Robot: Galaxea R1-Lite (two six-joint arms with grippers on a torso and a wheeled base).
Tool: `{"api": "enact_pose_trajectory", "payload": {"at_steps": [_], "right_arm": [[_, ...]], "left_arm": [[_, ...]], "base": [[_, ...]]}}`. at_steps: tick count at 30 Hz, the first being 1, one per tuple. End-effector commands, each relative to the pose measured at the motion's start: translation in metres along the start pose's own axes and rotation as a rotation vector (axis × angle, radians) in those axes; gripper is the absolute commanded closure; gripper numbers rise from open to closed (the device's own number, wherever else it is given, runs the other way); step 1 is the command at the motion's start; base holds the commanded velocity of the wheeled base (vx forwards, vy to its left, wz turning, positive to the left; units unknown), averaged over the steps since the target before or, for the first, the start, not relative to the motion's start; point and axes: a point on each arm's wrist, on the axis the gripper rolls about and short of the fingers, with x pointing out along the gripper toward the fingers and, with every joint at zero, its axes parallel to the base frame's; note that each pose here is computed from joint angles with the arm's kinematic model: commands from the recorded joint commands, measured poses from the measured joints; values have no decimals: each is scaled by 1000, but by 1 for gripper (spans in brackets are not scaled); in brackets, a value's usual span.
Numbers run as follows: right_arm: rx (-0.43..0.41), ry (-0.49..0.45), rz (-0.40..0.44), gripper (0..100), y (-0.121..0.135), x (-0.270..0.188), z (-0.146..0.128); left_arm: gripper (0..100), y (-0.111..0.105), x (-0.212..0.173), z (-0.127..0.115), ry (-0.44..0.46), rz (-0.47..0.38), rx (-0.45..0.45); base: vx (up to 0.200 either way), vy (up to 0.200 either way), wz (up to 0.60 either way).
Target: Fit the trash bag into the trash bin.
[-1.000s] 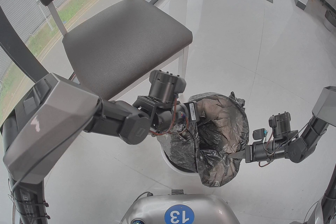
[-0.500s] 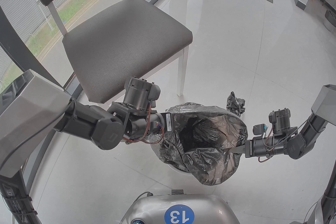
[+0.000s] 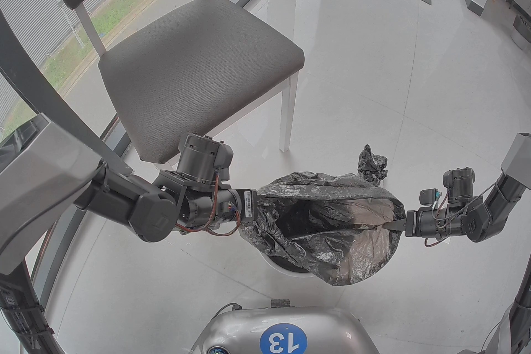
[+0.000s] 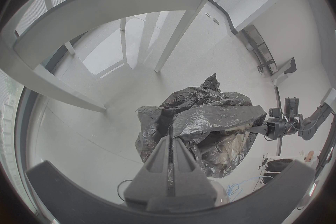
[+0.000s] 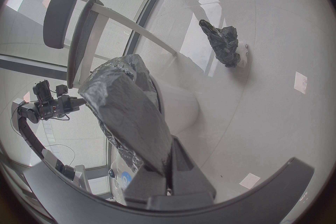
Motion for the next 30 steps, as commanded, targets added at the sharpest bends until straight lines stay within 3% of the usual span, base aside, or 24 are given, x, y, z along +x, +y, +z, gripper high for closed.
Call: {"api": "enact_pose_trajectory", "payload": {"at_steps": [1, 6, 20, 30], "right_arm": [[-1, -12, -4, 100, -2, -2, 3], [-29, 26, 13, 100, 5, 5, -6], [-74, 75, 53, 100, 19, 20, -14], [-128, 129, 113, 100, 45, 38, -23]], "left_arm": [[100, 10, -4, 3, -6, 15, 0], [100, 13, -8, -14, 39, 22, 24], [100, 10, -18, -23, 31, 6, 34], [100, -12, -29, -21, 5, -52, 61]], "base": [[0, 0, 0], [0, 0, 0], [0, 0, 0], [0, 0, 0]]}}
